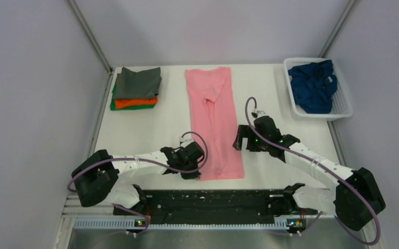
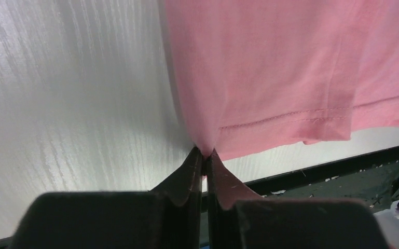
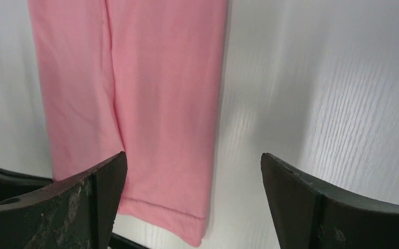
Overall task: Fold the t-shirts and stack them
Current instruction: Grab the bottom of the folded rectangular tshirt with both arms, then fold the folded rectangular tshirt in 1/3 of the way, then grab one side of the 2/3 rectangular tshirt with both arms, then fold the long partially folded tshirt into a neat square, then put the neatly folded tshirt into the corner of the board with the left arm
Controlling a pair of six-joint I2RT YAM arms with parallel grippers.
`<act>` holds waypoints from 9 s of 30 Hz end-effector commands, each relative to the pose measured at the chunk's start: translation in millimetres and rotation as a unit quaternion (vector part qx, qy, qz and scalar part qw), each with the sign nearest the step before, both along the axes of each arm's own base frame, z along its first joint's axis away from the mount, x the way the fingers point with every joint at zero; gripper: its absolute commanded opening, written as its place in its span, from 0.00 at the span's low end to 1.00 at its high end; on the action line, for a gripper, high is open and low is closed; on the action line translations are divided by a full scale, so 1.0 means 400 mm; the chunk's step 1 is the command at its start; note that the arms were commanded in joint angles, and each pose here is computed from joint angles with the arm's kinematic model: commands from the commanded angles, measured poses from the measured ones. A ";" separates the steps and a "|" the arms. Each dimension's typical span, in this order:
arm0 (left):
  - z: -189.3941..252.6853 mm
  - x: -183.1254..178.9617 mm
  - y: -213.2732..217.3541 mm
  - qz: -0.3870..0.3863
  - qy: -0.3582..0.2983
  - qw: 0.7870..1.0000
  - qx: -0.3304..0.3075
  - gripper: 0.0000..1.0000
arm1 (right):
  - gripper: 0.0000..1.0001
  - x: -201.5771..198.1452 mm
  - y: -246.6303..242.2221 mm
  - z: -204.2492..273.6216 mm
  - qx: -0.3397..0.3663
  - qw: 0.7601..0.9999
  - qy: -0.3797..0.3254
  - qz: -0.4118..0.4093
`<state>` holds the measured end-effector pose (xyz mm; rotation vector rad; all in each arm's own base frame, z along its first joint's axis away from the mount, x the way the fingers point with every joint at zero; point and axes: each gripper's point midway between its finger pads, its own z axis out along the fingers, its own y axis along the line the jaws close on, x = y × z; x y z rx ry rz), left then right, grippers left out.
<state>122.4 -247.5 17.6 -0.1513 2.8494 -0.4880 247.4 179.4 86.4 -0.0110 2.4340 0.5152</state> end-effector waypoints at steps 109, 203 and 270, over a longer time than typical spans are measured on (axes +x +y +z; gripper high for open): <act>0.193 0.513 0.102 0.111 -0.107 0.985 -0.083 0.99 | 0.99 0.267 0.030 0.009 0.195 0.979 -0.020 -0.049; 0.461 0.647 0.091 0.128 -0.250 0.957 -0.074 0.00 | 0.00 0.308 -0.056 0.268 0.081 0.991 -0.099 -0.036; 0.062 0.864 0.154 0.033 -0.120 0.956 0.267 0.00 | 0.99 0.116 -0.258 0.104 -0.026 0.983 -0.134 -0.124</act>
